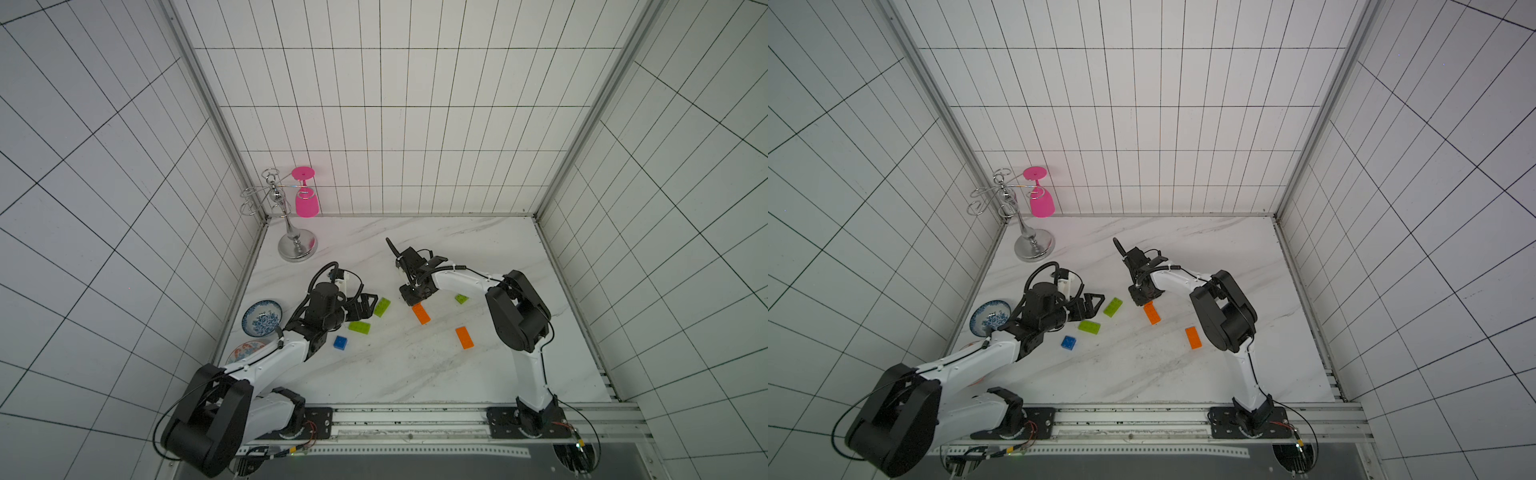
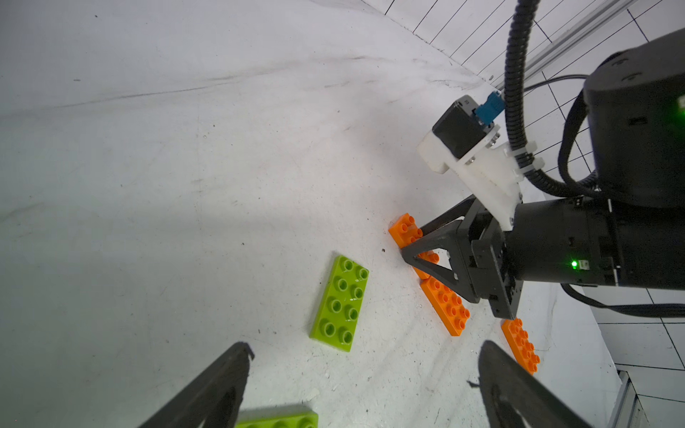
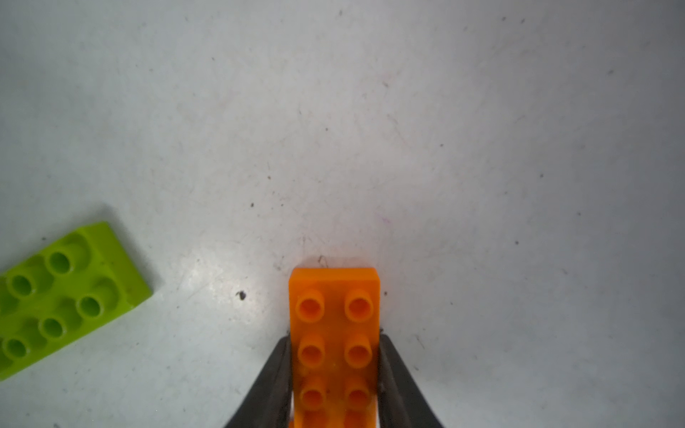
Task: Assemble a small pinwheel with lego
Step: Adjust the lego brick at the center of the board.
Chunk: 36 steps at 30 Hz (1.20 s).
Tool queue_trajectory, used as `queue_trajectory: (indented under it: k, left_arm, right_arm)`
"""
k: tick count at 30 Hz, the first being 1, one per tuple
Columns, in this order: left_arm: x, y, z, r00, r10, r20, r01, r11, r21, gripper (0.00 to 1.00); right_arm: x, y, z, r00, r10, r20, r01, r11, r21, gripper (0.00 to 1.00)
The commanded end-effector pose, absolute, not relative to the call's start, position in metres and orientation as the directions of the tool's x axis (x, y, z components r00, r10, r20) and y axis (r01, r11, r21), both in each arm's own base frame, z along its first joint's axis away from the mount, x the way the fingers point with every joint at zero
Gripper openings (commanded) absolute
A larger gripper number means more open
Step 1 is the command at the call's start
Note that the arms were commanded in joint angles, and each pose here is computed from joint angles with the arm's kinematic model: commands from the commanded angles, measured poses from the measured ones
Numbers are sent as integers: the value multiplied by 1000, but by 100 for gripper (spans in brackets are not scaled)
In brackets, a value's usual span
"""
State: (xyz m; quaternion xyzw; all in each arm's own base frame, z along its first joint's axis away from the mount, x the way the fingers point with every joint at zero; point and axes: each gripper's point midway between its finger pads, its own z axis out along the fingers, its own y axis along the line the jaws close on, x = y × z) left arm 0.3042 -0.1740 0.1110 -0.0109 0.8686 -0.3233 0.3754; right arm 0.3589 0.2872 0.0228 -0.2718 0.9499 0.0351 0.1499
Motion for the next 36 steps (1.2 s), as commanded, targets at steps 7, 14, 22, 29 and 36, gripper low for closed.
queue_trajectory:
  k: [7,14,22,29,36]
  left_arm:
    - [308,-176,119,-703,-269,-658,242,779,-578,97]
    - [307,-176,121,-699,-265,-664,248,780,-574,97]
    - [304,-174,122,-695,-262,-669,253,782,-569,97]
    - [303,-167,125,-685,-265,-679,233,803,-548,97]
    - [295,-145,157,-581,-268,-768,238,847,-476,97]
  right_arm:
    - [314,274,-8,-812,-569,-133,-573,820,-9,36]
    - [314,275,-10,-809,-574,-130,-577,817,-20,37]
    - [318,274,-9,-811,-568,-138,-569,821,-37,48]
    - [334,286,6,-814,-550,-188,-558,830,-11,71]
    - [355,305,88,-804,-439,-401,-507,859,75,76]
